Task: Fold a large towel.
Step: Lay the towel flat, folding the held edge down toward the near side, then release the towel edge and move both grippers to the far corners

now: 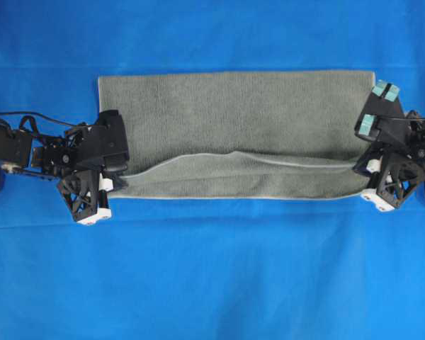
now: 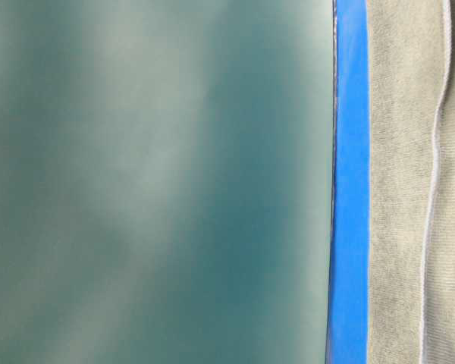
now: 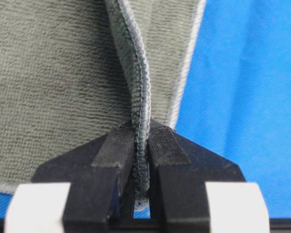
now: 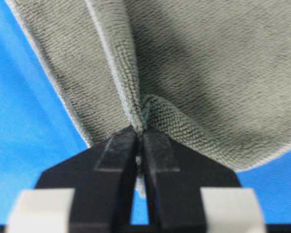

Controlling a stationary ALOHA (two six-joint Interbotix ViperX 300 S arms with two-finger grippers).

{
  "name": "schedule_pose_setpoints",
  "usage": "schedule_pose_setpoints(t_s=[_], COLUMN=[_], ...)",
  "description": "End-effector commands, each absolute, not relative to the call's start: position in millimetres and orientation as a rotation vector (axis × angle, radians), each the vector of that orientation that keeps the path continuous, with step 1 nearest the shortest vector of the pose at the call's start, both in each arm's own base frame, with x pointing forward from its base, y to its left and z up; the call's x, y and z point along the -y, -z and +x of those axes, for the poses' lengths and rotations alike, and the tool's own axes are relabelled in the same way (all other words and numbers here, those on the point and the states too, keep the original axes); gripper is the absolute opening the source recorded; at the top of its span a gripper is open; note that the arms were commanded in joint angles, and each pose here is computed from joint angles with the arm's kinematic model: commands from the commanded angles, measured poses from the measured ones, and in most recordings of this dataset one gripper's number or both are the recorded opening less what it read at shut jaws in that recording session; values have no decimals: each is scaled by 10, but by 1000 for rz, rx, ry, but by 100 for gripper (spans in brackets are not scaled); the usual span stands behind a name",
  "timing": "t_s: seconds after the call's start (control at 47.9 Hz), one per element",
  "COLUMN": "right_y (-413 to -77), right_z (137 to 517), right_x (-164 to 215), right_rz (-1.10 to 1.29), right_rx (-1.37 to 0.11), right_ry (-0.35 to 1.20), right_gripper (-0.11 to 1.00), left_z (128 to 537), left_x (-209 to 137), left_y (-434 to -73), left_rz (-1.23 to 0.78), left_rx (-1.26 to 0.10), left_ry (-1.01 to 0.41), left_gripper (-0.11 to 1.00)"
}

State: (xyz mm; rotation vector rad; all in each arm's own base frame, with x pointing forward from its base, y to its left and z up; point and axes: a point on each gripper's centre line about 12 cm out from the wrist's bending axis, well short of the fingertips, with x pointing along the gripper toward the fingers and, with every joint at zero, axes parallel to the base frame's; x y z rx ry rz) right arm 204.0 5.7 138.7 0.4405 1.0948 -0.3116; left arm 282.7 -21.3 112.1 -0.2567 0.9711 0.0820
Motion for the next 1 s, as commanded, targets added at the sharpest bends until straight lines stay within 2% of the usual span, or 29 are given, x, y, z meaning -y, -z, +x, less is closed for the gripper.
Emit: schedule_pose_setpoints(t_s=[0.0,0.084,0.167,0.23,0.313,0.481,0.606,0.794,0.982], right_y=[-1420,-1442,-1492,-1576,-1711,-2058,-2139,-2006,-1717], right_z=[2105,2121,2131,2138,2132,2056,2003,1945,1963], right_x=[-118,-188,-234,-248,-240,-129,171,732,1106], right_rz=[436,419,410,413,409,352,304,276,230], right_rx=[-1083,-1086,-1076,-1057,-1029,-929,-872,-900,-997], right_ry=[284,255,233,223,216,226,348,599,715], right_gripper=[21,47,66,67,63,64,64,63,63], left_z=[2879,2864,2861,2858,2831,2731,2682,2653,2700], left_x=[244,274,311,334,331,213,7,-499,-881], left_y=[-1197,-1236,-1331,-1478,-1645,-1935,-2051,-2007,-1855], left_rz=[-256,-255,-249,-233,-225,-190,-149,-96,-45], left_rx=[-942,-940,-934,-913,-884,-795,-741,-755,-796], left_ry=[-69,-60,-45,-26,-15,-14,-51,-183,-261], left_gripper=[2,19,45,65,83,79,79,78,78])
